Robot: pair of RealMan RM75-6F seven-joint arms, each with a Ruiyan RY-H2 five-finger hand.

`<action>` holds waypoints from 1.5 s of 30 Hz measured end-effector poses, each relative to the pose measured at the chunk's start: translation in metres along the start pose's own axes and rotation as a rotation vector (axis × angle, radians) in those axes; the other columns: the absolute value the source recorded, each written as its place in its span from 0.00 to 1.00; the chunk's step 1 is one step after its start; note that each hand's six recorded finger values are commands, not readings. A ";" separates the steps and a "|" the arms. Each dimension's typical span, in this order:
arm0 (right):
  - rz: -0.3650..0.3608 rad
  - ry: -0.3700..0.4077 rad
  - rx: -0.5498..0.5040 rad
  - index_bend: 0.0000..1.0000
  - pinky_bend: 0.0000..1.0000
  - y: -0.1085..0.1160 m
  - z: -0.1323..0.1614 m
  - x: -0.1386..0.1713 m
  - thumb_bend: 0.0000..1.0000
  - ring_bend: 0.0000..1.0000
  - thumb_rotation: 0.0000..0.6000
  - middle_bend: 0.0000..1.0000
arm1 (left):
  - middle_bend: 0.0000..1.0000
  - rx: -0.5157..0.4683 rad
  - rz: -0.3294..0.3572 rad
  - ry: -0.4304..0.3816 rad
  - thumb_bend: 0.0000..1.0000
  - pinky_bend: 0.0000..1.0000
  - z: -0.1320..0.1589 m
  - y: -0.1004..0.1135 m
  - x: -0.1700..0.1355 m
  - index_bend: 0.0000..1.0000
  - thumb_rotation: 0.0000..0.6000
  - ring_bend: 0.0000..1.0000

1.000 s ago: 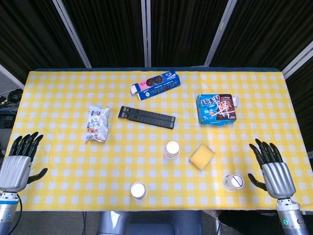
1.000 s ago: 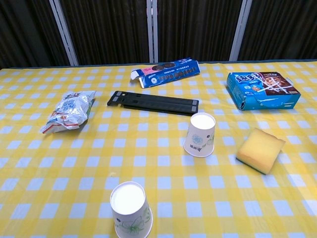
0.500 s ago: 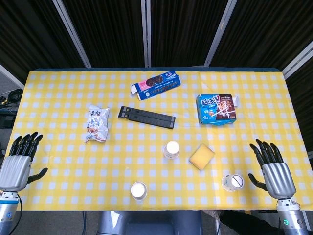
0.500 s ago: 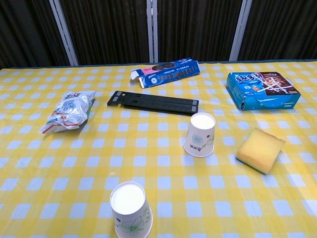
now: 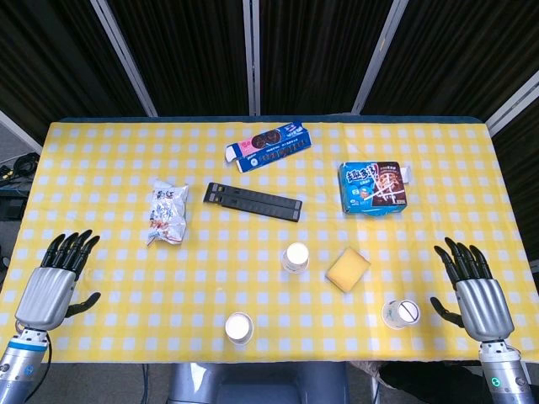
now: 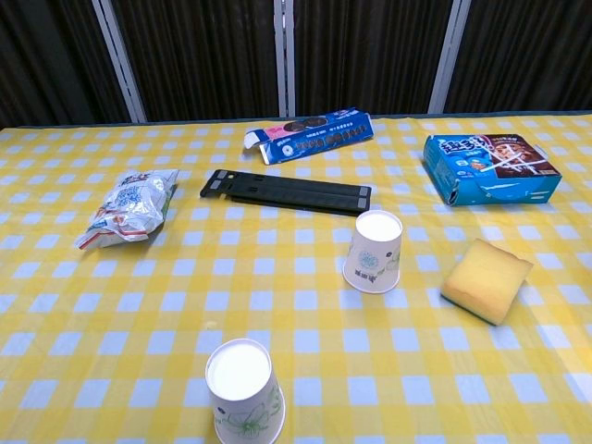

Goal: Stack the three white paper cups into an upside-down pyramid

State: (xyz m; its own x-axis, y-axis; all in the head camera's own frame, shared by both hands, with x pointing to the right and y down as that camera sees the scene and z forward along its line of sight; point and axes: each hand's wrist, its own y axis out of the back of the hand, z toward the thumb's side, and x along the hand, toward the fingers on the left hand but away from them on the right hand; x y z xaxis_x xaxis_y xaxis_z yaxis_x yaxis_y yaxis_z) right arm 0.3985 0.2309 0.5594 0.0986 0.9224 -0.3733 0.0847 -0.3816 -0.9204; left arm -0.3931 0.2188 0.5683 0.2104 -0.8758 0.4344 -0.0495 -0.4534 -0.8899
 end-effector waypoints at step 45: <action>-0.028 -0.066 -0.084 0.11 0.00 0.020 -0.025 -0.004 0.14 0.00 1.00 0.00 | 0.00 0.079 -0.351 -0.590 0.23 0.00 0.211 -0.061 0.049 0.28 1.00 0.00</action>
State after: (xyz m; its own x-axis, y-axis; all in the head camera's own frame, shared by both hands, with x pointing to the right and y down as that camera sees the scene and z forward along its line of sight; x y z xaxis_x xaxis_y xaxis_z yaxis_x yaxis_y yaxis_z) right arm 0.4249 0.2183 0.5456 0.0299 0.9336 -0.3571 0.1692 -0.3569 -0.9187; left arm -0.1743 0.2390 0.6146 0.6982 -0.4329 0.5702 0.1852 -0.6601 -0.7280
